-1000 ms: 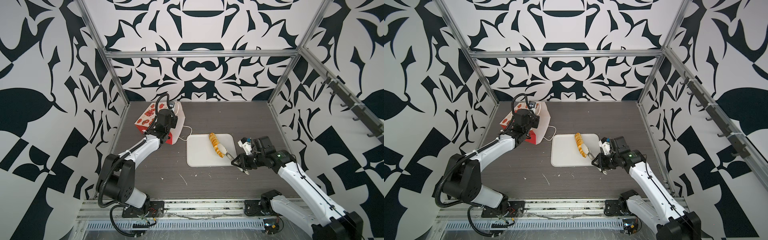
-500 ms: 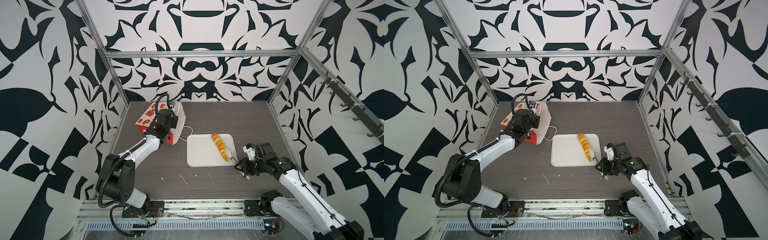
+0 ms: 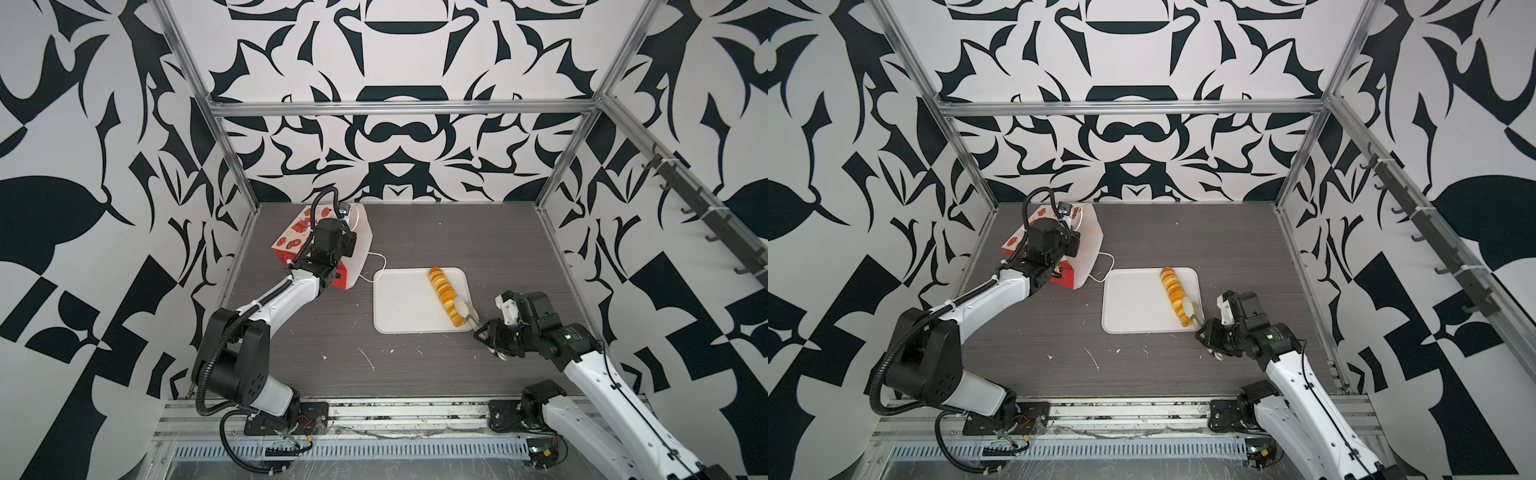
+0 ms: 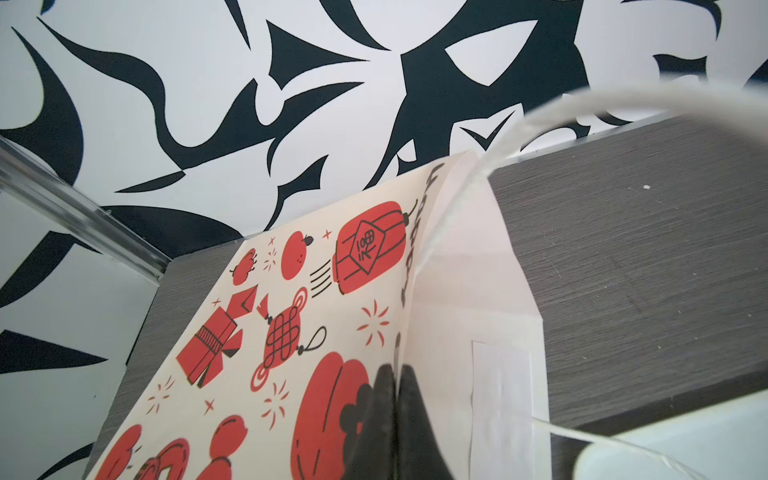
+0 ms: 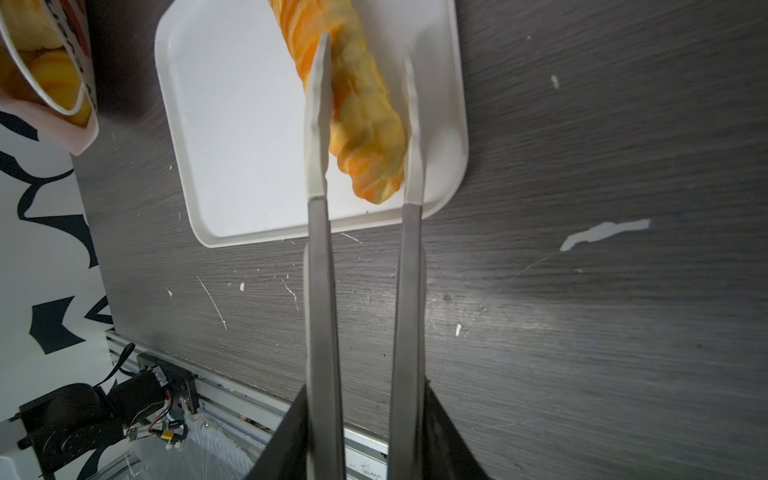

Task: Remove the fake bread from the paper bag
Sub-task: 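Lower the clamped bread onto the white tray and open the tongs, then lift the open tongs away from the bread on the tray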

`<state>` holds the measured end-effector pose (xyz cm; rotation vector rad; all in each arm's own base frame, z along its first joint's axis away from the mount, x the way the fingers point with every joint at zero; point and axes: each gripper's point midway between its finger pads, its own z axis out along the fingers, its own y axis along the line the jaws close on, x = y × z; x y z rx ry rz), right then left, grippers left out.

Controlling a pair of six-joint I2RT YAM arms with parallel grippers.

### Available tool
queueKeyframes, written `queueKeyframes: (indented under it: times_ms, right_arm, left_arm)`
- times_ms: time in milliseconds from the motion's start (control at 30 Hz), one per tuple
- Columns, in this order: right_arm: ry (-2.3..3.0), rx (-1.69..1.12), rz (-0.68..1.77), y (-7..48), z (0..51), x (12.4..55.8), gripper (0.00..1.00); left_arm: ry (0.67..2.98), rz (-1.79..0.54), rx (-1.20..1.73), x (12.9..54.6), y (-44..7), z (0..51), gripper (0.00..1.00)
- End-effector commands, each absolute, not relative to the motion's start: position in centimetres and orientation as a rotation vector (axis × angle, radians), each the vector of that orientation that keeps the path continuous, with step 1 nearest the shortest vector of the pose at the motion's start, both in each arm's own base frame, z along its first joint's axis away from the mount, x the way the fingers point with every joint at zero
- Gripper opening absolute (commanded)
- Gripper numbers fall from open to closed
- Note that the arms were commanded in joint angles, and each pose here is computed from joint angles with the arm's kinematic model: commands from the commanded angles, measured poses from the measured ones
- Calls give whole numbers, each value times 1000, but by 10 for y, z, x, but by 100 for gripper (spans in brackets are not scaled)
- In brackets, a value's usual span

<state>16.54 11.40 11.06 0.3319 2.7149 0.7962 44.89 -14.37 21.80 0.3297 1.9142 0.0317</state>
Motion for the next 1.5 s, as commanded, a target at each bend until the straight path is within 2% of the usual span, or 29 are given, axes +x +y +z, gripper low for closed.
queueKeyframes:
  times_ms: [0, 267, 600, 833, 1033, 1467]
  right_arm:
    - [2659, 334, 727, 104, 125, 173, 40]
    - [2561, 249, 517, 81, 164, 189, 40]
    - [2473, -4, 897, 153, 186, 228, 34]
    - [2586, -156, 981, 195, 156, 231, 34]
    - [2645, -141, 908, 189, 131, 234, 33]
    - [2679, -62, 714, 147, 116, 226, 33]
  left_arm:
    - [1862, -2, 302, 446, -143, 237, 0]
    - [1860, -6, 301, 445, -144, 237, 0]
    - [1859, -8, 305, 445, -144, 239, 0]
    - [1854, -31, 355, 440, -150, 241, 0]
    - [1846, -103, 427, 429, -161, 242, 0]
    - [1870, -247, 630, 408, -189, 227, 0]
